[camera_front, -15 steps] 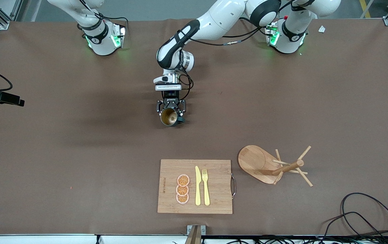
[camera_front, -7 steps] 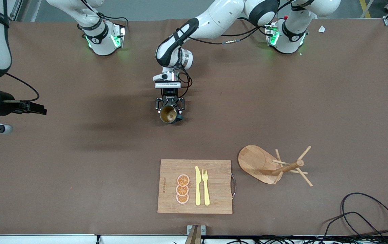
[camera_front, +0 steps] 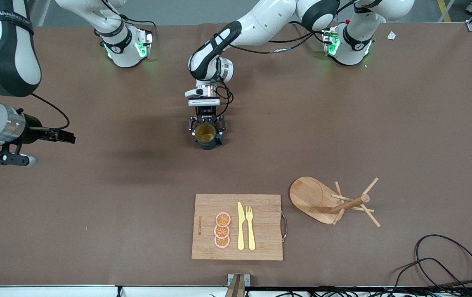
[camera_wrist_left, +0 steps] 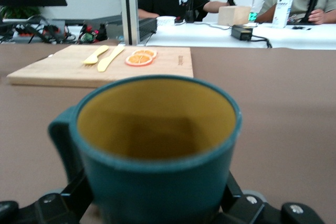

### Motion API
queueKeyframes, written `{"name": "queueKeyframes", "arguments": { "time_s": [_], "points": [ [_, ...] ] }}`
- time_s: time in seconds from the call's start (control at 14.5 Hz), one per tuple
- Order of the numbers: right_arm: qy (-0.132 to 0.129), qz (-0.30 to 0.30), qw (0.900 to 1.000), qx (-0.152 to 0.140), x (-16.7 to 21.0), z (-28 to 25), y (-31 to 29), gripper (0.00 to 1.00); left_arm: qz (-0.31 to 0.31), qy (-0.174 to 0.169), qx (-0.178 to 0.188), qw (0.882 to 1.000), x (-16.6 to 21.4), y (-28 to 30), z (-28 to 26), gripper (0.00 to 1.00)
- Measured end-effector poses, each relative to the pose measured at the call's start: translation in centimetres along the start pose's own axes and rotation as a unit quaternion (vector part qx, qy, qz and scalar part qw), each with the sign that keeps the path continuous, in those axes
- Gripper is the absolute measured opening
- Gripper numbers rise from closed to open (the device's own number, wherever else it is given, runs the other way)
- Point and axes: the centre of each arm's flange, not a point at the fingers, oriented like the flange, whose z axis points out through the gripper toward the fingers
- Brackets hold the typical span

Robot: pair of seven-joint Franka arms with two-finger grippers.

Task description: Transfer cup from left to right arm and place

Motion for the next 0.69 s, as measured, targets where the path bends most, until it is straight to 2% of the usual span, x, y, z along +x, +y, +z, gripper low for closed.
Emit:
{"name": "queueKeyframes", "arguments": {
  "time_s": [0.34, 0.55, 0.69],
  "points": [
    [0.008, 0.025, 1.000, -0.004, -0.5, 1.7, -4.0, 1.00, -0.025, -0.042, 0.027, 0.998, 1.1, 1.1, -2.1, 1.00],
    [0.012, 0.055, 0.998, -0.006, -0.9, 3.0, -6.0, 1.00, -0.043, -0.081, 0.049, 0.995, 4.4, 2.3, -3.9, 1.00],
    [0.016, 0.088, 0.996, -0.008, -1.6, 3.7, -8.7, 1.00, -0.057, -0.123, 0.065, 0.989, 7.1, 3.2, -5.7, 1.00]
  ]
}}
